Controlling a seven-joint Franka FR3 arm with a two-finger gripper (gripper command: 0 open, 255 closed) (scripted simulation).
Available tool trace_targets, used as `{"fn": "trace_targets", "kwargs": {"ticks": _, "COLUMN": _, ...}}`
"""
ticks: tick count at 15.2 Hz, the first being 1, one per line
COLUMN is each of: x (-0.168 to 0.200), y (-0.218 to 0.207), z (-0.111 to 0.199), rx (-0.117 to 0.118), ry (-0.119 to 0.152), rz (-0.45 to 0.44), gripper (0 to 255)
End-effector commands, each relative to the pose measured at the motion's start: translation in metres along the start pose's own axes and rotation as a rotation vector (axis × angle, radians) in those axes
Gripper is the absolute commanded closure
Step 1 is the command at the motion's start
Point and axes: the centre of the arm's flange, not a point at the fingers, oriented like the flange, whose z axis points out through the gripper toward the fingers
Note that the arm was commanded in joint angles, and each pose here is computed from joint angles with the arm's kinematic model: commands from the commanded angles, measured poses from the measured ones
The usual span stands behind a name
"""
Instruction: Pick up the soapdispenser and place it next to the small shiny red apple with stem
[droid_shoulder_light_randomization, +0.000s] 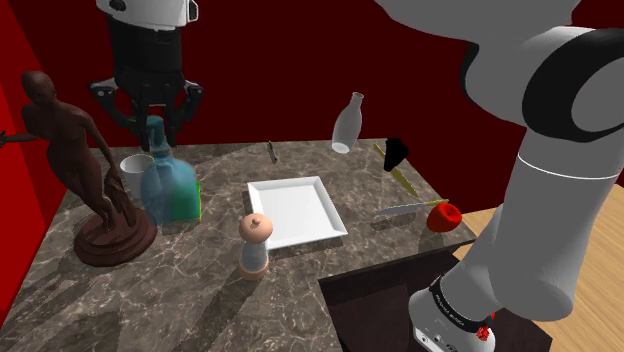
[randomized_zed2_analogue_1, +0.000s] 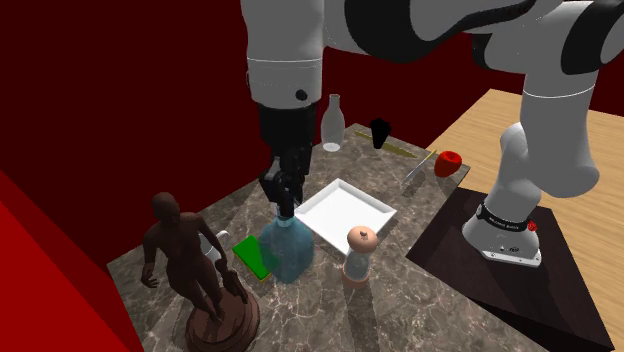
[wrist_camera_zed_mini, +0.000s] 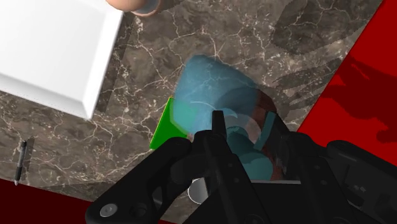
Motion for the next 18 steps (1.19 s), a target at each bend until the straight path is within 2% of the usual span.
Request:
{"fn": "trace_targets", "kwargs": {"ticks": 1, "x": -0.001, "y": -0.002, "z": -0.011, "rx": 0.0, "ry": 0.0, "rz": 0.0, "gripper": 255}}
{"fn": "trace_targets", "kwargs": {"ticks": 5, "x": -0.002, "y": -0.004, "z": -0.028, "rx": 0.0, "ry": 0.0, "rz": 0.0, "gripper": 255}}
{"fn": "trace_targets", "kwargs": {"ticks": 18, "x": -0.096, "y": 0.13, "z": -0.078, "rx": 0.0, "ry": 0.0, "rz": 0.0, "gripper": 255}}
